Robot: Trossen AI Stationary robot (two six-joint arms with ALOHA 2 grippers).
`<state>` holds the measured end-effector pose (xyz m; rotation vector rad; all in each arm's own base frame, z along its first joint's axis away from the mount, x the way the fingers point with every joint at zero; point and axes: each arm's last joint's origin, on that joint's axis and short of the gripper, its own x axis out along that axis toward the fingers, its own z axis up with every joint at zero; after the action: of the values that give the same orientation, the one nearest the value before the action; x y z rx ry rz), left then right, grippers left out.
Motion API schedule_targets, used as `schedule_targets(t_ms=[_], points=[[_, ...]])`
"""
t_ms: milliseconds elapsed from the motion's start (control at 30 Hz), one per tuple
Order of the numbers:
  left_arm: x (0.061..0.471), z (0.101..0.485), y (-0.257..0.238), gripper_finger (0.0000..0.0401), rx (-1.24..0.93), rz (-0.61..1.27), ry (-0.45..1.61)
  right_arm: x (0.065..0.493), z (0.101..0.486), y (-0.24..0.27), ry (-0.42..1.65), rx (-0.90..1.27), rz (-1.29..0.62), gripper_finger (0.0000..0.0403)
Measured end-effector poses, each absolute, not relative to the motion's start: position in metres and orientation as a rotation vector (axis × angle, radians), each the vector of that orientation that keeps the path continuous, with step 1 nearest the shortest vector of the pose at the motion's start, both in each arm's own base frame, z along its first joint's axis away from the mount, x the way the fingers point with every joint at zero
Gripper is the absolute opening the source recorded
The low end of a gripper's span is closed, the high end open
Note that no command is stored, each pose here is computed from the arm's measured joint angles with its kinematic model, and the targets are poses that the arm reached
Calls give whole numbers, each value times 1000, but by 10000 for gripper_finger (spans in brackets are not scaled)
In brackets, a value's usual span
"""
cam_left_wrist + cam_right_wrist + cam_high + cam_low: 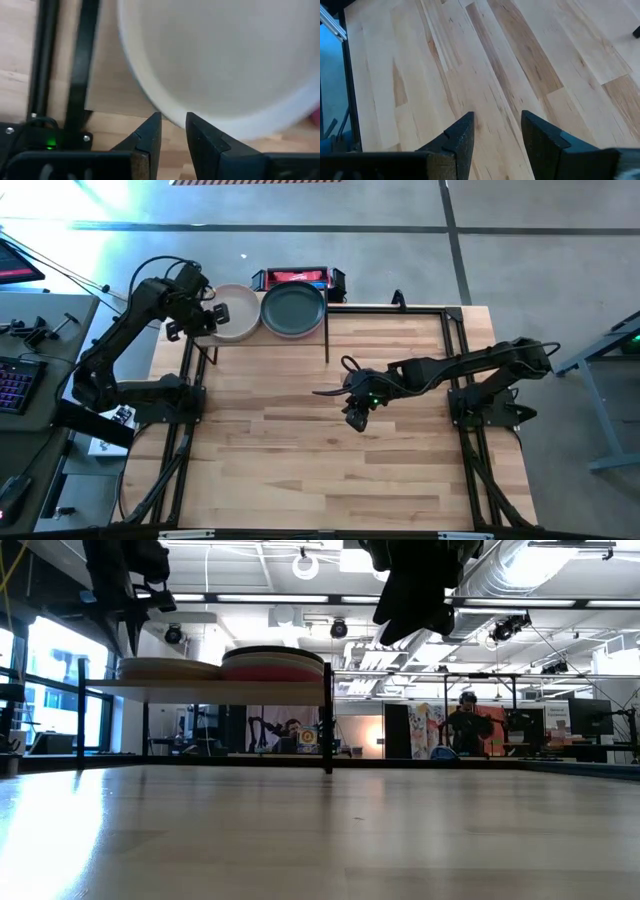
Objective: Place and stack plates onto a shelf
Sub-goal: Return to Home Position
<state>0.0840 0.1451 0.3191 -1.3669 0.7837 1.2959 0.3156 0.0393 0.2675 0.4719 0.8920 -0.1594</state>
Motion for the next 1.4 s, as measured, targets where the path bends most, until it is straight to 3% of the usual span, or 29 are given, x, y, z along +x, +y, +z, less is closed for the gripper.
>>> schedule_targets(t_ms=[533,767,1067,1400], points=[[70,336,119,81,-1298,1094,724,316,267,39,894,447,-147,142],[57,353,84,81,-1060,963,647,316,268,39,881,383,-139,142],[35,376,44,81,-764,884,361,326,276,34,738,378,-183,142],[19,388,18,80,-482,821,219,333,285,2,605,292,-293,142]])
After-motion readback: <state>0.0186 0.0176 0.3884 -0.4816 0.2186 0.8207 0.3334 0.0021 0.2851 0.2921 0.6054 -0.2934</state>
